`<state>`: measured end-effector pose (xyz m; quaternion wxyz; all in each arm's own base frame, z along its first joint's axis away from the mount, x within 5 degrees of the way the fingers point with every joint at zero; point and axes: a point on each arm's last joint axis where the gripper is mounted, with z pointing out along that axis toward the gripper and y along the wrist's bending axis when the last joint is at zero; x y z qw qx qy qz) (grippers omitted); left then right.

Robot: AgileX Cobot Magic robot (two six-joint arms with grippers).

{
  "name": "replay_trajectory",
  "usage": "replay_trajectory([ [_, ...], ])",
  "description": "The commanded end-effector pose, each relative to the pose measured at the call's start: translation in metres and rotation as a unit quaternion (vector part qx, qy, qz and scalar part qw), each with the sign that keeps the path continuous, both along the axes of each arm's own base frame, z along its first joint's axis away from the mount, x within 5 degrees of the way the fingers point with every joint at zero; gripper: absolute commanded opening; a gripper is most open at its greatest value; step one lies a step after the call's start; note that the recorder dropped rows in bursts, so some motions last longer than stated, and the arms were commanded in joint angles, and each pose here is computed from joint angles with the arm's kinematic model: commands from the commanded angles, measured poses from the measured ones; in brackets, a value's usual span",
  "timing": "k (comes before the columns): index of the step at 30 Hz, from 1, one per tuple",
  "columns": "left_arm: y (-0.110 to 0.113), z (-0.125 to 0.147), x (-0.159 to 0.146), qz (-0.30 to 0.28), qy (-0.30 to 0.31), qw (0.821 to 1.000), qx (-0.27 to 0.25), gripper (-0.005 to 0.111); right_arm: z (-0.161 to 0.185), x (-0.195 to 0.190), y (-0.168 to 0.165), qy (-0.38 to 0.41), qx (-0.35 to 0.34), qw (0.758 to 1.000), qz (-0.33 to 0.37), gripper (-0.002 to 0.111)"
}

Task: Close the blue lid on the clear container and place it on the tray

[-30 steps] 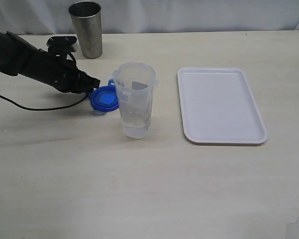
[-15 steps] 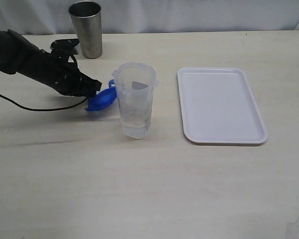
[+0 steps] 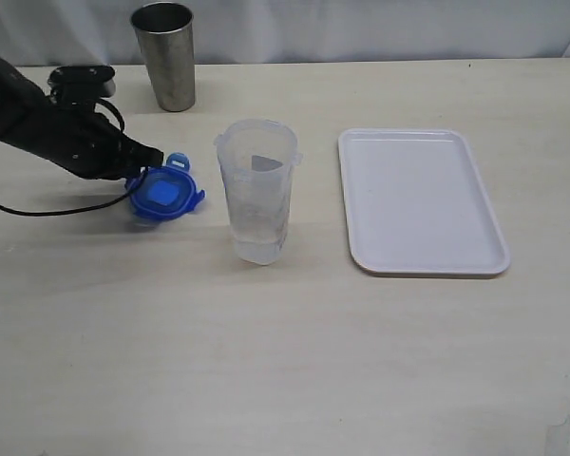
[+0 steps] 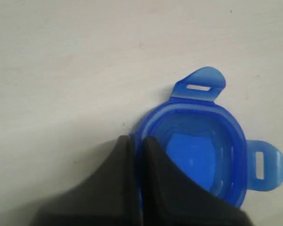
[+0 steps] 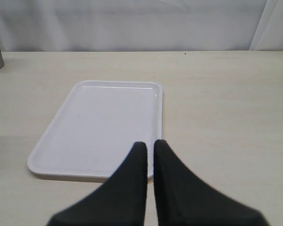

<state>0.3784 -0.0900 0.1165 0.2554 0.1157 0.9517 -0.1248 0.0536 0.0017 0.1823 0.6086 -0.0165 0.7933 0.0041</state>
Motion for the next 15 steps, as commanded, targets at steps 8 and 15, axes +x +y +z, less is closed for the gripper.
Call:
replay_trajectory([
  [8, 0.036, -0.007, -0.030, 0.150, 0.038, 0.988, -0.027, 0.000, 0.000, 0.000, -0.001, -0.002, -0.004, 1.000, -0.003, 0.005],
  [15, 0.038, -0.017, -0.043, 0.168, 0.060, 0.984, -0.025, 0.009, 0.000, 0.000, -0.001, -0.002, -0.004, 1.000, -0.003, 0.005],
])
